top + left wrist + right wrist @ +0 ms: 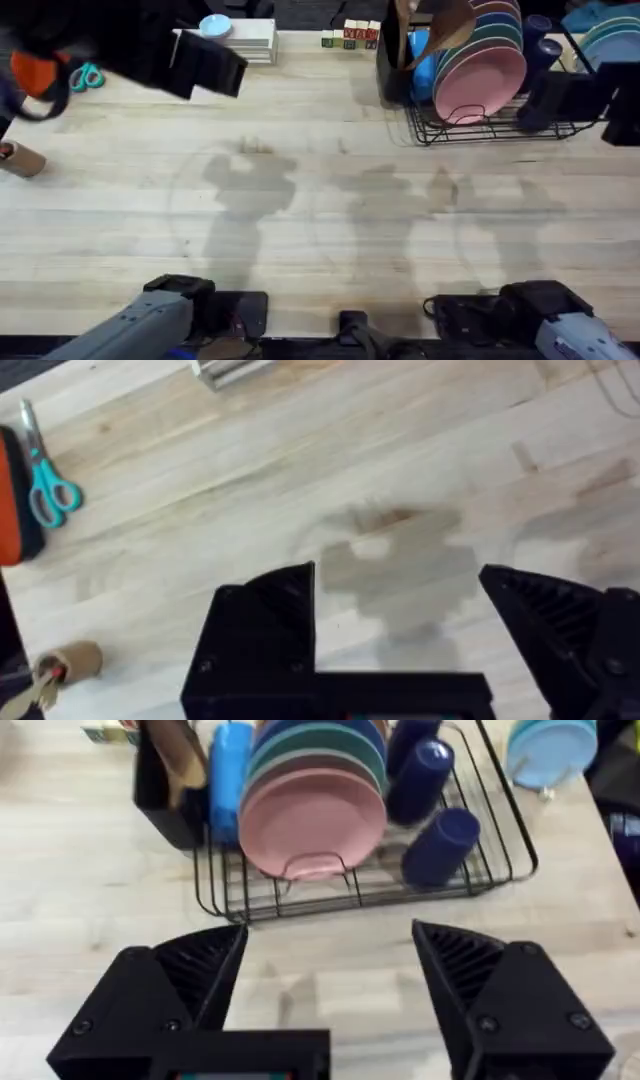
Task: Pick up the spoon on the table one by one and put them onto the rack
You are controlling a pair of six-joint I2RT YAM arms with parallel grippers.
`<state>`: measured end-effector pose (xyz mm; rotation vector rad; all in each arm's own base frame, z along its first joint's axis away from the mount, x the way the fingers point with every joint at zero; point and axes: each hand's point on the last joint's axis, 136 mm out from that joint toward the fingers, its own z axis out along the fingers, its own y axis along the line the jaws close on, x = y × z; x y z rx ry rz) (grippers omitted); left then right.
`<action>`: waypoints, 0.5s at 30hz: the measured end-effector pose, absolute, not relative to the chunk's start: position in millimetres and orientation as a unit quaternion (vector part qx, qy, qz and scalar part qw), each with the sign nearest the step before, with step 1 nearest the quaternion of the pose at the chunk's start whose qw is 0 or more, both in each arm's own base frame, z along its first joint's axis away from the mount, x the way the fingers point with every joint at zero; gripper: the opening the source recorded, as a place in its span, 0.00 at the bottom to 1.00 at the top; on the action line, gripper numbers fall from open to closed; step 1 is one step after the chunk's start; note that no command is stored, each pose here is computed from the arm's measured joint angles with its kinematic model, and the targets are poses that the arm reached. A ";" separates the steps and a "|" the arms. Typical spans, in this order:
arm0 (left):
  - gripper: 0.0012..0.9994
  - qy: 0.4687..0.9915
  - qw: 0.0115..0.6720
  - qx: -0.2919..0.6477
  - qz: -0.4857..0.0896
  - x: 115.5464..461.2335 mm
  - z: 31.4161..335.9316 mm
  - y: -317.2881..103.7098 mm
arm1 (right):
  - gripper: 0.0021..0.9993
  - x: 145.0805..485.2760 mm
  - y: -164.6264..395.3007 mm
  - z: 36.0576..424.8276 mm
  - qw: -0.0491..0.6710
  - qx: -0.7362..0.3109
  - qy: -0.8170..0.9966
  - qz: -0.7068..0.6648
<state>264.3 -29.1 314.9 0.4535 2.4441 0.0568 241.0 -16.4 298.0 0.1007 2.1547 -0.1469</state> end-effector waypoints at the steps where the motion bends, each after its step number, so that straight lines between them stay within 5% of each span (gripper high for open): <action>1: 1.00 0.931 0.321 0.173 0.022 259.0 315.8 -28.5 | 0.99 239.6 -18.1 296.3 0.466 0.045 0.881 -0.062; 15: 0.99 0.950 0.276 0.143 0.006 223.1 306.0 -25.6 | 0.99 238.4 -19.2 294.7 0.463 0.050 0.883 -0.061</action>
